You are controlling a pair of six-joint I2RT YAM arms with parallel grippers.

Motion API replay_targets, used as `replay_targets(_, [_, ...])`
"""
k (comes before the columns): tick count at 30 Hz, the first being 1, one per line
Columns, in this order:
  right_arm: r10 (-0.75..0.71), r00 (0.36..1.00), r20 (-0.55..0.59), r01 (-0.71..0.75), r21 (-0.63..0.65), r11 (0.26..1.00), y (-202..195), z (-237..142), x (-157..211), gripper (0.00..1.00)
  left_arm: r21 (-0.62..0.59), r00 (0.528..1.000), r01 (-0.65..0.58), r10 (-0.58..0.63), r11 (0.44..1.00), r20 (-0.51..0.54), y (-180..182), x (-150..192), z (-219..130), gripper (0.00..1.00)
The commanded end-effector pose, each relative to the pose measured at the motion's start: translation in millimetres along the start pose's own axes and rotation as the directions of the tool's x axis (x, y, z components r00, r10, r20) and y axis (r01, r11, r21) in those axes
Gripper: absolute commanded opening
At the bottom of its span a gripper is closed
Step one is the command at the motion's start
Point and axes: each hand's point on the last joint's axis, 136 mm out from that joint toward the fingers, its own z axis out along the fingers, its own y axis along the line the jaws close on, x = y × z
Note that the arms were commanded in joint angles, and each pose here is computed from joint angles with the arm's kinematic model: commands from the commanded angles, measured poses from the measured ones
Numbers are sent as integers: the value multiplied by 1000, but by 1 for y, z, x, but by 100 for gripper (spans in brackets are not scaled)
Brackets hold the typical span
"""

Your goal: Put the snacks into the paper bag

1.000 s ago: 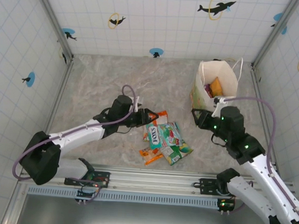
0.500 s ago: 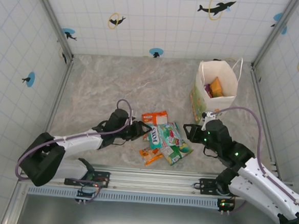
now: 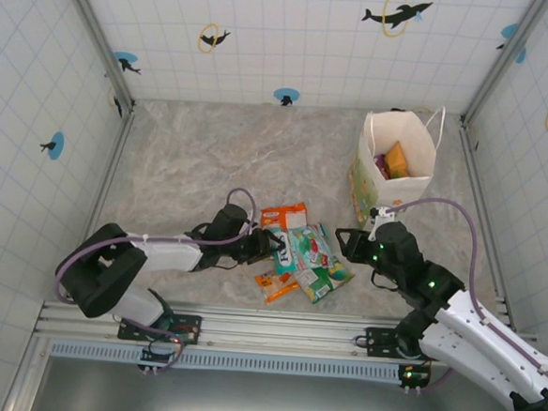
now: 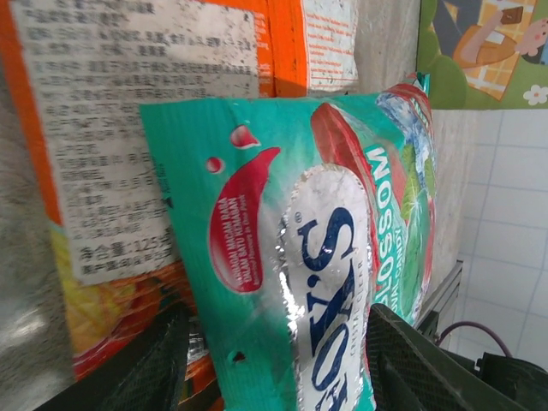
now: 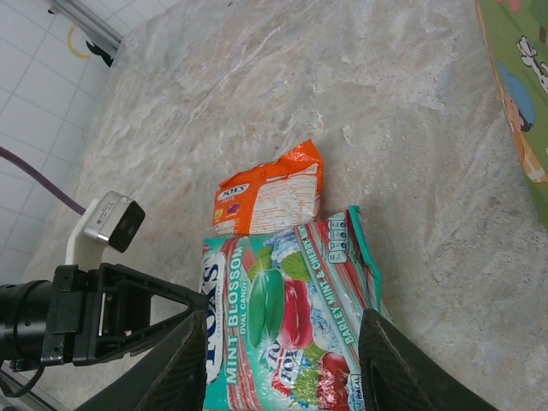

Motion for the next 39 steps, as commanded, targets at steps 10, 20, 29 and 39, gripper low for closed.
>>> replay_targets(10, [15, 998, 56, -14, -12, 1000, -1, -3, -6, 48, 82, 999, -40, 43, 996, -30, -33, -6, 23, 37])
replay_targets(20, [2, 993, 118, -1, -9, 1000, -2, -13, -18, 48, 62, 985, -170, 170, 983, 12, -53, -18, 12, 15])
replay_targets(29, [-175, 965, 197, 186, -42, 982, 19, -23, -41, 47, 71, 867, -498, 497, 864, 34, -108, -31, -14, 2])
replay_targets(39, [-600, 756, 261, 640, -102, 762, 73, -35, -62, 51, 49, 447, -893, 894, 447, -17, -170, -32, -70, 0])
